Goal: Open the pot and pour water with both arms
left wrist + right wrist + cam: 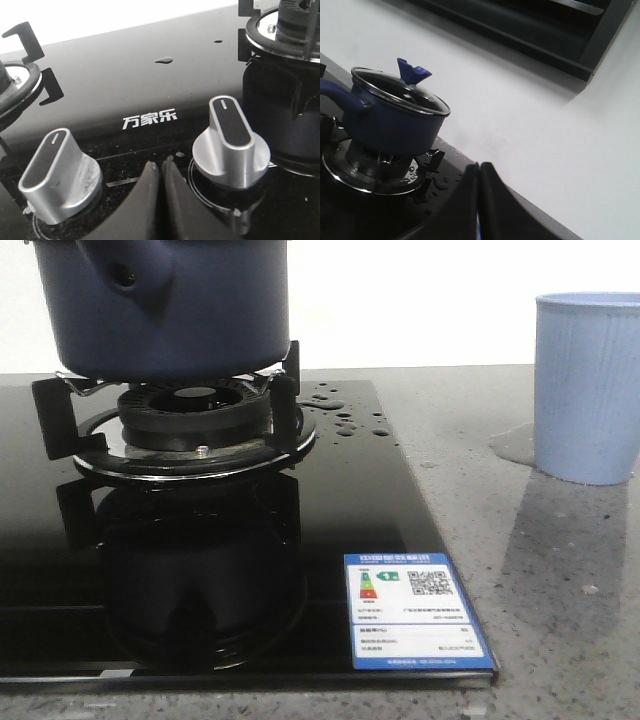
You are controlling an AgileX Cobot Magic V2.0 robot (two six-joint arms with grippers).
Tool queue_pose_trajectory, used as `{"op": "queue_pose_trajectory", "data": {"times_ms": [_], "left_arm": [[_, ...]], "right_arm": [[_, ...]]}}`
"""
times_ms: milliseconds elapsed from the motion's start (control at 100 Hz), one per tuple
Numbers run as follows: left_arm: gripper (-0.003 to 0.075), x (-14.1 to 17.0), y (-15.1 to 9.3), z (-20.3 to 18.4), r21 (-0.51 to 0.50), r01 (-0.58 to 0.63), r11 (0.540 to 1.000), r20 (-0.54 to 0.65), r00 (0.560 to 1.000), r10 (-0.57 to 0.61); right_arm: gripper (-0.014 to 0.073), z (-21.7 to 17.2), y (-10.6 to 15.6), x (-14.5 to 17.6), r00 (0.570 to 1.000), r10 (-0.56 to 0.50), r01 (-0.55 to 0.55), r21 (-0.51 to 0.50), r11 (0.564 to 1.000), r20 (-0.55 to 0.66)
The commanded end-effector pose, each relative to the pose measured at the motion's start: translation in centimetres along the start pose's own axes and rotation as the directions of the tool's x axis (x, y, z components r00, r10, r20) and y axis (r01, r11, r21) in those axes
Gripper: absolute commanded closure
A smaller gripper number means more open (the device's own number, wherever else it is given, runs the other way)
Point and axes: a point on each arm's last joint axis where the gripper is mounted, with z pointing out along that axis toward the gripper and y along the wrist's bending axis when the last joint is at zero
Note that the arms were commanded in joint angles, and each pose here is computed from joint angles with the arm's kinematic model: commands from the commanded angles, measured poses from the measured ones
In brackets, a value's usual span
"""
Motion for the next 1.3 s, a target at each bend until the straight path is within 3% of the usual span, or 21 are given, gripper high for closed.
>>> {"op": "queue_pose_trajectory", "data": {"times_ms": [0,250,340,440,490,540,630,700,890,950,1070,1160,1290], "left_arm": [[0.0739,0.9,-0.2,0.2,0.0,0.028,1.0,0.017,0.999,-0.028],[0.0739,0.9,-0.2,0.2,0.0,0.028,1.0,0.017,0.999,-0.028],[0.0739,0.9,-0.2,0.2,0.0,0.028,1.0,0.017,0.999,-0.028],[0.0739,0.9,-0.2,0.2,0.0,0.028,1.0,0.017,0.999,-0.028],[0.074,0.9,-0.2,0.2,0.0,0.028,1.0,0.017,0.999,-0.028],[0.0739,0.9,-0.2,0.2,0.0,0.028,1.0,0.017,0.999,-0.028],[0.074,0.9,-0.2,0.2,0.0,0.028,1.0,0.017,0.999,-0.028],[0.0739,0.9,-0.2,0.2,0.0,0.028,1.0,0.017,0.999,-0.028],[0.0739,0.9,-0.2,0.2,0.0,0.028,1.0,0.017,0.999,-0.028],[0.074,0.9,-0.2,0.2,0.0,0.028,1.0,0.017,0.999,-0.028],[0.0739,0.9,-0.2,0.2,0.0,0.028,1.0,0.017,0.999,-0.028],[0.0739,0.9,-0.2,0.2,0.0,0.028,1.0,0.017,0.999,-0.028],[0.0739,0.9,-0.2,0.2,0.001,0.03,1.0,0.016,0.999,-0.03]], "right_arm": [[0.0658,0.1,-0.8,0.1,1.0,0.027,-0.026,0.081,0.996,-0.015],[0.0658,0.4,-1.3,1.4,0.998,0.033,-0.024,0.159,0.987,-0.054],[0.0658,0.3,-2.3,2.1,0.998,0.007,0.012,0.282,0.959,-0.065],[0.0658,-0.2,-3.2,3.3,0.982,0.044,0.032,0.39,0.92,-0.184],[0.0658,-0.4,-3.1,4.3,0.956,0.136,-0.019,0.405,0.914,-0.262],[0.0658,-0.7,-2.7,5.5,0.902,0.25,-0.091,0.411,0.907,-0.352],[0.0658,-1.0,-2.0,7.4,0.852,0.283,-0.093,0.406,0.909,-0.44],[0.0658,-1.2,-1.4,8.6,0.85,0.311,-0.117,0.424,0.898,-0.425],[0.0658,-1.6,0.2,11.5,0.893,0.368,-0.208,0.488,0.848,-0.259],[0.0658,-2.0,0.4,12.1,0.863,0.427,-0.241,0.525,0.816,-0.268],[0.0658,-3.0,0.7,12.3,0.846,0.454,-0.239,0.562,0.792,-0.28],[0.0658,-3.7,1.3,12.9,0.798,0.512,-0.261,0.582,0.77,-0.319],[0.0658,-3.7,1.2,12.9,0.806,0.494,-0.242,0.58,0.778,-0.325]]}}
